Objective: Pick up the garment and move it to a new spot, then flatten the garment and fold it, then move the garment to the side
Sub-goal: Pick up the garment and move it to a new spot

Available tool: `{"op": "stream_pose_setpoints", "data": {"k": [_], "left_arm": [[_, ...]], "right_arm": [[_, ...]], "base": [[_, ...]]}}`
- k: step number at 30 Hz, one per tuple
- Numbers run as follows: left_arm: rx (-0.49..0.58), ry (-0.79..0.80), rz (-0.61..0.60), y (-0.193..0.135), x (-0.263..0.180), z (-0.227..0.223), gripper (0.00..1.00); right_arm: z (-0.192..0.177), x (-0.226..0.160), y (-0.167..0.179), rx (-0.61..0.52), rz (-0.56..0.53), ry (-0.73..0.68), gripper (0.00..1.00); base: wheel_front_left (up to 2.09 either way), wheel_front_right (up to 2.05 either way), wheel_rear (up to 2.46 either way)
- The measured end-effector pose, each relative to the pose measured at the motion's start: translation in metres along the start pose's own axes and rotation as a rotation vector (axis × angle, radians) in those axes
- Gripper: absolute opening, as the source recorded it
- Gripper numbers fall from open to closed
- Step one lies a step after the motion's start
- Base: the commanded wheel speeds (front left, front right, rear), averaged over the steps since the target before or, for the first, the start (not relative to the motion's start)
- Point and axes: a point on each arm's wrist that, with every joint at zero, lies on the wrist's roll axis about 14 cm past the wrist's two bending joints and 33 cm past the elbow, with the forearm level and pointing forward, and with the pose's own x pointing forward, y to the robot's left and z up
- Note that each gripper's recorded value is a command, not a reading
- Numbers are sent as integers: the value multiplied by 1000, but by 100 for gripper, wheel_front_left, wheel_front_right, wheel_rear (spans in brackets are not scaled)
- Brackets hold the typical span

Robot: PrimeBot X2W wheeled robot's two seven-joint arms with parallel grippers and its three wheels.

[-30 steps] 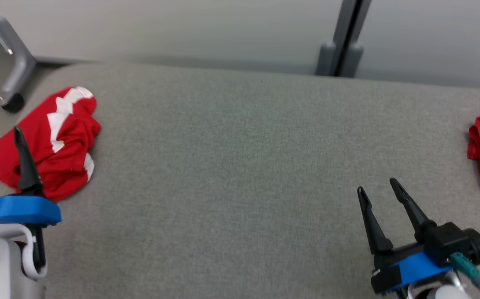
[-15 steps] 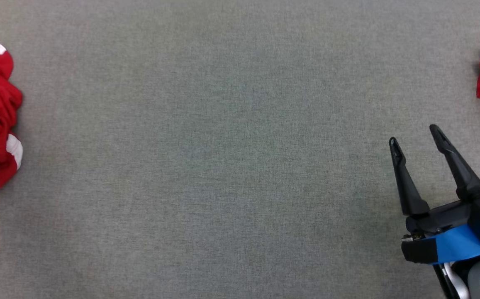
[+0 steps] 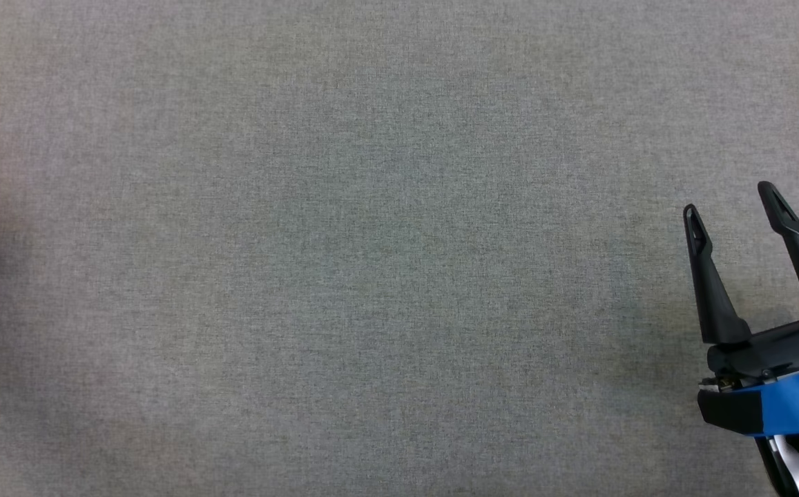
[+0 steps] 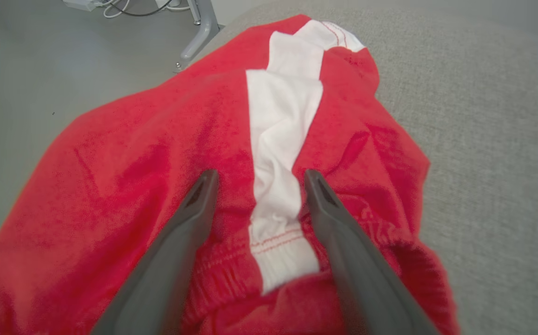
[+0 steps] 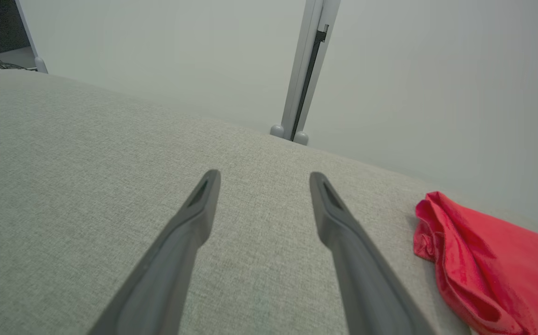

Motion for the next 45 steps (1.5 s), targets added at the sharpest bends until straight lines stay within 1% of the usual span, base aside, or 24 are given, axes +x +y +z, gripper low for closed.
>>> {"op": "stream_pose_setpoints", "data": {"k": [2, 5, 7, 8, 9, 10, 11, 15, 19, 23, 28, 31, 37, 41, 45], "left_arm": [[-28, 45, 3, 0, 1, -5, 100], [-73, 158, 3, 0, 0, -23, 100], [-91, 194, 0, -1, -1, -26, 100], [-113, 210, 0, -2, -2, -28, 67], [-132, 221, 0, -2, -3, -30, 67], [-137, 223, -1, -2, -3, -30, 14], [-130, 226, -4, -3, -4, -31, 0], [-120, 207, -16, -7, -7, -28, 0], [-64, 103, -40, -12, -10, -8, 0], [4, -106, -95, -27, -17, 48, 0], [63, -379, -177, -51, -41, 121, 0], [40, -522, -256, -78, -64, 162, 0], [124, -785, -446, -144, -127, 230, 0], [163, -907, -598, -197, -173, 252, 0], [165, -990, -763, -251, -220, 261, 0]], "right_arm": [[1, 1, 0, -3, 1, 1, 100], [2, 1, -1, -9, 3, 1, 100], [4, 1, 0, -10, 4, -3, 100], [5, 0, -1, -11, 4, -4, 100], [6, 0, -1, -12, 3, -4, 100], [7, 0, -1, -13, 3, -7, 100], [8, 0, -1, -14, 3, -8, 100], [11, -2, 0, 0, 2, -12, 100], [16, -5, 2, 24, 0, -26, 100], [23, -9, 5, 44, -3, -50, 100], [33, -17, 10, 82, -11, -80, 100], [39, -25, 10, 101, -25, -102, 100], [47, -47, 7, 140, -68, -131, 100], [46, -64, 1, 163, -109, -135, 100], [46, -81, -7, 179, -153, -146, 100]], "base": [[0, 0, 0], [0, 0, 0], [0, 0, 0], [0, 0, 0], [0, 0, 0], [0, 0, 0], [0, 0, 0], [0, 0, 0], [0, 0, 0], [0, 0, 0], [0, 0, 0], [0, 0, 0], [0, 0, 0], [0, 0, 0], [0, 0, 0]]}}
